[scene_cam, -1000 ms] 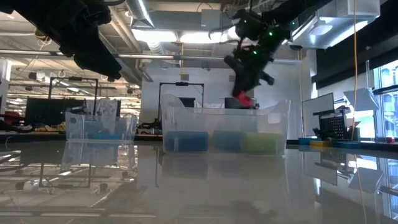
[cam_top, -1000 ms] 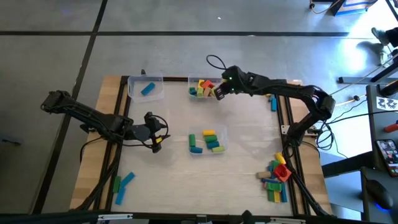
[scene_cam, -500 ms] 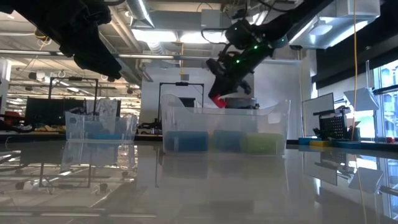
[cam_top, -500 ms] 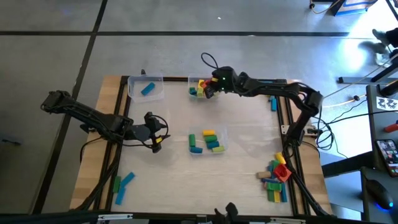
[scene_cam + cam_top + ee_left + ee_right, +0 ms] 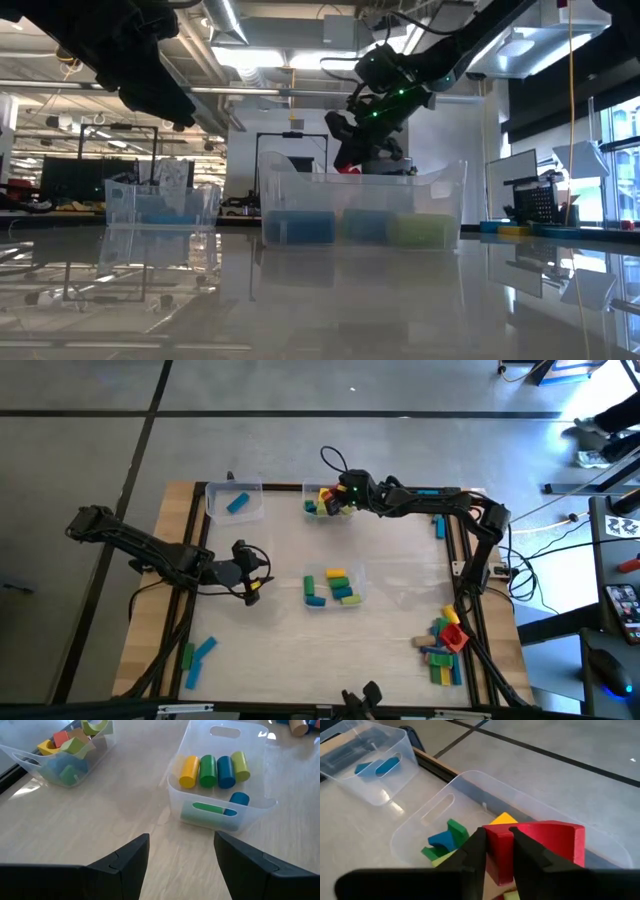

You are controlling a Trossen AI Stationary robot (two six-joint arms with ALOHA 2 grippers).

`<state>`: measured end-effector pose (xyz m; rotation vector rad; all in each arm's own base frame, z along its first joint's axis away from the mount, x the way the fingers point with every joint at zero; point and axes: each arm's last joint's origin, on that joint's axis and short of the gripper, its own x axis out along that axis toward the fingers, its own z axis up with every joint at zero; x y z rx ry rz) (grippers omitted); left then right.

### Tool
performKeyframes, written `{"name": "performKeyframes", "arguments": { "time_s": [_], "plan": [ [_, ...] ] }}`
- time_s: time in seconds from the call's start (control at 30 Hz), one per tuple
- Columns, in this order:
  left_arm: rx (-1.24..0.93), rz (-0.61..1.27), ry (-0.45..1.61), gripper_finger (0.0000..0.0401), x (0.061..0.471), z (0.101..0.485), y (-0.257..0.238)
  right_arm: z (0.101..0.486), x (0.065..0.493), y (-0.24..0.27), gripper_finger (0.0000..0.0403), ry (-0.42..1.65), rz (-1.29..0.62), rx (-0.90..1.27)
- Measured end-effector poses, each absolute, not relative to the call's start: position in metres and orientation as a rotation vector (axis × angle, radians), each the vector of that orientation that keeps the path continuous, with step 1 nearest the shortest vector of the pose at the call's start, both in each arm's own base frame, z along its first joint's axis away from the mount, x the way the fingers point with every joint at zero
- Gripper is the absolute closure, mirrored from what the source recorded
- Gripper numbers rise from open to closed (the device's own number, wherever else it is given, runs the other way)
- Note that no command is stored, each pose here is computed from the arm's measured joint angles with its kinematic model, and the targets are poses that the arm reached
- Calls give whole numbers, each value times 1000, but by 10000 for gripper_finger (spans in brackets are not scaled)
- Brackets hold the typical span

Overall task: Sort blocks by size
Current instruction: Put the red arch block into the top right transparent bin, then put the brown cylindrical block into the bottom transparent bin

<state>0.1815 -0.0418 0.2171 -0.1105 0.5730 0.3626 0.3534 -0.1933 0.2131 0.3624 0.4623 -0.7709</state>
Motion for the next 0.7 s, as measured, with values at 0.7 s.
{"name": "performKeyframes", "arguments": {
  "time_s": [0.7],
  "plan": [
    [-117, 364, 572, 183, 182, 217, -42, 245, 344, -171, 224, 524, -659, 263]
  ]
}}
